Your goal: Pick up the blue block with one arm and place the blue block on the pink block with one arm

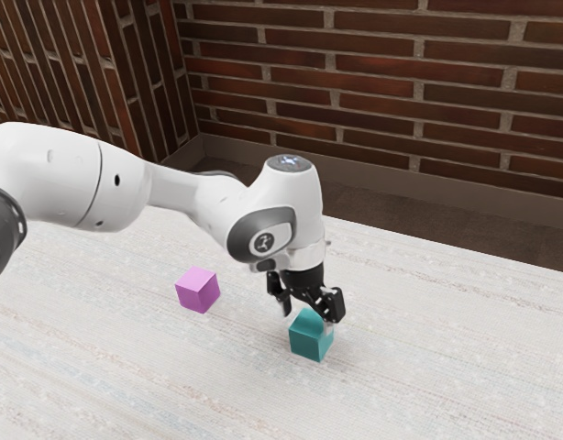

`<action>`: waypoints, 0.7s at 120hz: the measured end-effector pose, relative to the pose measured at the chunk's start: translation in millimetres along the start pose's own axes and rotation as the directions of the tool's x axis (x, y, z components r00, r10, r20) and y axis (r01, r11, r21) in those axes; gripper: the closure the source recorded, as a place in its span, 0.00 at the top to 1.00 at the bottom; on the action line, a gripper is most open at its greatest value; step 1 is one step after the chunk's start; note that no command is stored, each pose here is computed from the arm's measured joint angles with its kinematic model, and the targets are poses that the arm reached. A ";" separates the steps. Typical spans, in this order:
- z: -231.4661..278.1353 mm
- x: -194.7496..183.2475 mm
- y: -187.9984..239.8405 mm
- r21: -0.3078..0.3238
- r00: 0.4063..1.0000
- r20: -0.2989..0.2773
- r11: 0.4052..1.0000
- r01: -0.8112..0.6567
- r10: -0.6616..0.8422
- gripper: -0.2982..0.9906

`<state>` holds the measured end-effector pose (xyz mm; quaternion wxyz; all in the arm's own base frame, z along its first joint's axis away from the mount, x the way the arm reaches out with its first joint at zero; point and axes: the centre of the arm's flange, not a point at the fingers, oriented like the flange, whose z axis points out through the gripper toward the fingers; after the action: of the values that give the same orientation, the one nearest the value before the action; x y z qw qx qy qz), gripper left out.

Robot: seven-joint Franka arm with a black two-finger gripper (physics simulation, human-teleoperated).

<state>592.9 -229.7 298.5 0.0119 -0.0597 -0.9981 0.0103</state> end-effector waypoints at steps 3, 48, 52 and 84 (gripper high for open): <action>1.5 -0.2 0.0 0.000 1.000 -0.002 1.000 0.000 0.000 0.77; 8.9 -3.4 2.7 0.007 0.999 -0.010 0.999 0.042 -0.042 0.77; 11.2 -3.4 2.9 0.007 0.999 -0.013 0.999 0.046 -0.046 0.77; 24.5 -4.2 4.9 -0.027 0.999 -0.014 0.999 0.034 -0.035 0.77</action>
<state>597.1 -225.8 273.8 0.0187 -0.0427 -0.9989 -0.0035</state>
